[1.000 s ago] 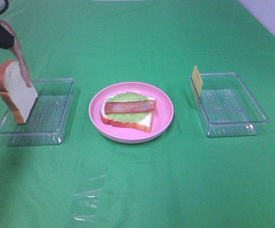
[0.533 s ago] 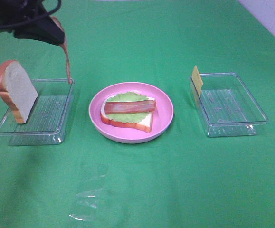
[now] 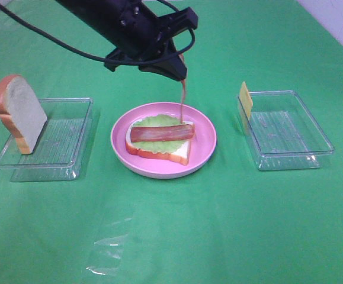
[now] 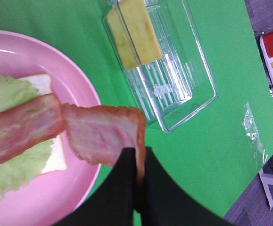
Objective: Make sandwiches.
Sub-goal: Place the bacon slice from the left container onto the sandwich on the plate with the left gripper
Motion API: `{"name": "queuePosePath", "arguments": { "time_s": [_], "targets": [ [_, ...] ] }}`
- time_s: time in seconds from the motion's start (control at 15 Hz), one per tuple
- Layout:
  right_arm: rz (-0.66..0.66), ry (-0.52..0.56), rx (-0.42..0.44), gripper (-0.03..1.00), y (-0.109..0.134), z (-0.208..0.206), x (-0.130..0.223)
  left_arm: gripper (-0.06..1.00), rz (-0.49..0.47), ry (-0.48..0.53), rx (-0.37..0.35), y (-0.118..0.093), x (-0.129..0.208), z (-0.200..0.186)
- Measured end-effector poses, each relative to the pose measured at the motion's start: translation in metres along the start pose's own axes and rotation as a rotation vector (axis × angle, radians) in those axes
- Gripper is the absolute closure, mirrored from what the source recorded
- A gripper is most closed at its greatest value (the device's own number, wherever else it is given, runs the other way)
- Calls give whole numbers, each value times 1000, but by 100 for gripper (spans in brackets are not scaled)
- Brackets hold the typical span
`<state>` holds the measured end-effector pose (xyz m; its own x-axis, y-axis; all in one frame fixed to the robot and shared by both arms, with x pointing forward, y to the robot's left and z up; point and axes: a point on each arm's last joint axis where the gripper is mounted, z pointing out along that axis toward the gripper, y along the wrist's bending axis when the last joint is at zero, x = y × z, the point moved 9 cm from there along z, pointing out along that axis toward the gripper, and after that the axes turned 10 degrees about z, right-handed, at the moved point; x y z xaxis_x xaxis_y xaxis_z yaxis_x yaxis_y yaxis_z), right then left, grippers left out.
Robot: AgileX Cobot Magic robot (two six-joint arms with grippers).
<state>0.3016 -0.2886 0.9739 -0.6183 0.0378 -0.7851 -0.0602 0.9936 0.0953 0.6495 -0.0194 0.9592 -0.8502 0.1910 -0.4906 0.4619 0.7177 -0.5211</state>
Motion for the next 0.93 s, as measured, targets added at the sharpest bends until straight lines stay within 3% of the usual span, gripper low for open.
{"name": "queuePosePath", "arguments": {
  "time_s": [0.27, 0.6, 0.73, 0.8, 0.93],
  "targets": [
    [0, 0, 0, 10, 0, 0, 0, 94, 0, 68, 19, 2, 4, 35],
    [0, 0, 0, 10, 0, 0, 0, 94, 29, 164, -99, 53, 24, 53],
    [0, 0, 0, 10, 0, 0, 0, 94, 48, 193, -141, 66, 29, 53],
    [0, 0, 0, 10, 0, 0, 0, 94, 83, 216, -195, 76, 32, 51],
    [0, 0, 0, 10, 0, 0, 0, 94, 102, 239, -215, 80, 35, 50]
  ]
}}
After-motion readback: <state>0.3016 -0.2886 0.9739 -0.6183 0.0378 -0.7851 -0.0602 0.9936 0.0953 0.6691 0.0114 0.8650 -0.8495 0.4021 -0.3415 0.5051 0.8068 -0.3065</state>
